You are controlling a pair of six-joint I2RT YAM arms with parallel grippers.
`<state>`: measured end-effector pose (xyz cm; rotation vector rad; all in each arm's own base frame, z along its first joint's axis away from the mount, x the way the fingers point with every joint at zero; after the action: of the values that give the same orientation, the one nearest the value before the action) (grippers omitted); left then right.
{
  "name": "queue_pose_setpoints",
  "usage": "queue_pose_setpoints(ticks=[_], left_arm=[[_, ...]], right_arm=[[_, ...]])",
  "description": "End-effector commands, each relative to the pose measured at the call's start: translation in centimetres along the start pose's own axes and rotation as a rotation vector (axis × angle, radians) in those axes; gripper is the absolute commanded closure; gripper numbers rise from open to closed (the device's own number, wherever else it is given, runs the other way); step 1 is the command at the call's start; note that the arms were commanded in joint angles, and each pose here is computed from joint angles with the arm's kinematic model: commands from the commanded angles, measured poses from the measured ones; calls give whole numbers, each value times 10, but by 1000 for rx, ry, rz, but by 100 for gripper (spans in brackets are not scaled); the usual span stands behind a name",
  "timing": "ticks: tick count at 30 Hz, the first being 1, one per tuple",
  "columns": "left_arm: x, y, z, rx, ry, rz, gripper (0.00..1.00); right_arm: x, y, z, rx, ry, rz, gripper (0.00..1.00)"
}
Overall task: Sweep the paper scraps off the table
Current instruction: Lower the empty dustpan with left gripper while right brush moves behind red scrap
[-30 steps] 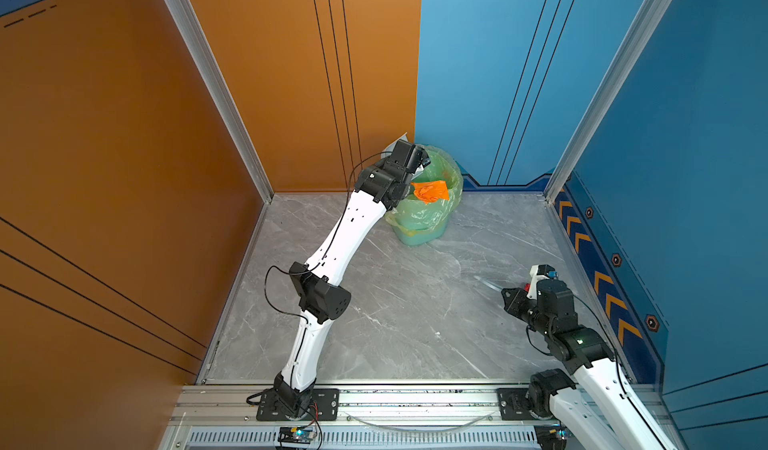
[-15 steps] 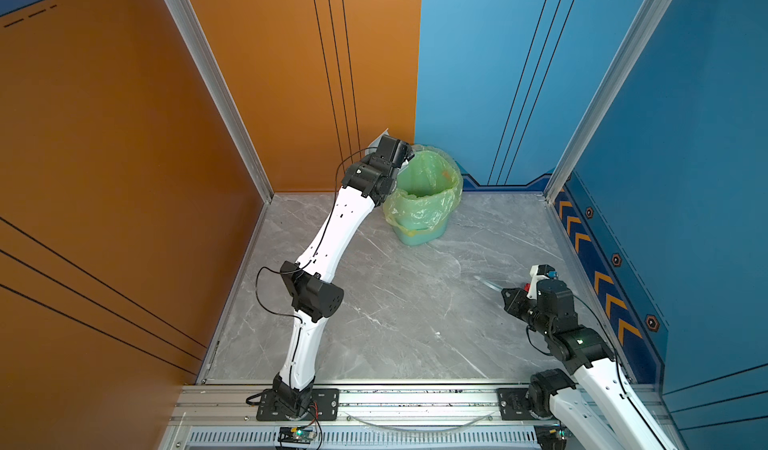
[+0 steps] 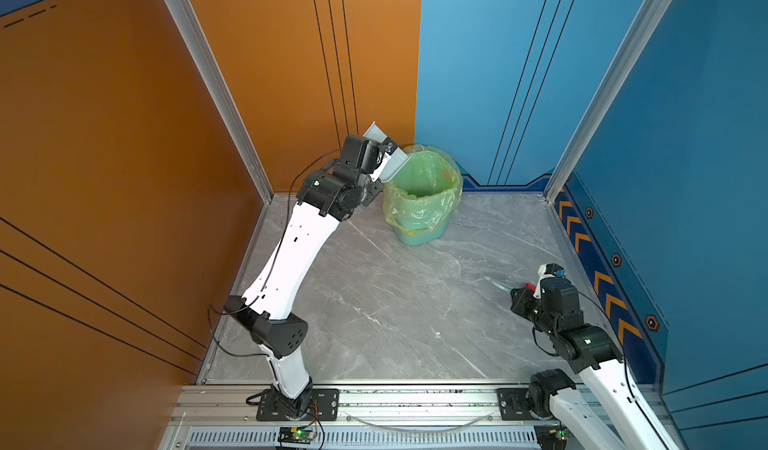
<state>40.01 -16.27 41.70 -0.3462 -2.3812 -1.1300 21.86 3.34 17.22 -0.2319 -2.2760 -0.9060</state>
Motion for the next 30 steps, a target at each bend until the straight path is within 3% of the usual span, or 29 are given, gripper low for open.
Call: queue_pose_setpoints(ticks=[1,14,21,30], left_arm=[[5,-30,5,103,-30,125,100],[34,-119,52,304,-157,331,100],[28,-161,85,364,-90,428,100],[16,-221,101,366,-34,551,100]], right_arm=[[11,-10,-15,-29,-76,72,100],[34,-31,-47,-74,-229,263,100],[25,-41,-43,-99,-186,340,100],[21,-61,-46,-95,-169,457,100]])
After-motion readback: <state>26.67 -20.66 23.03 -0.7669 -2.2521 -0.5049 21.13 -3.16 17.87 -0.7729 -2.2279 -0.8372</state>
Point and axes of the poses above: each gripper's point midway between its finger pads, its own x axis back along the fingers, its own y axis along the line the jaws close on, z = x × y, the point moved 2 cm from there along x, back along the fingers, and after that the axes turned 13 degrees about -x, right-handed, at the moved point
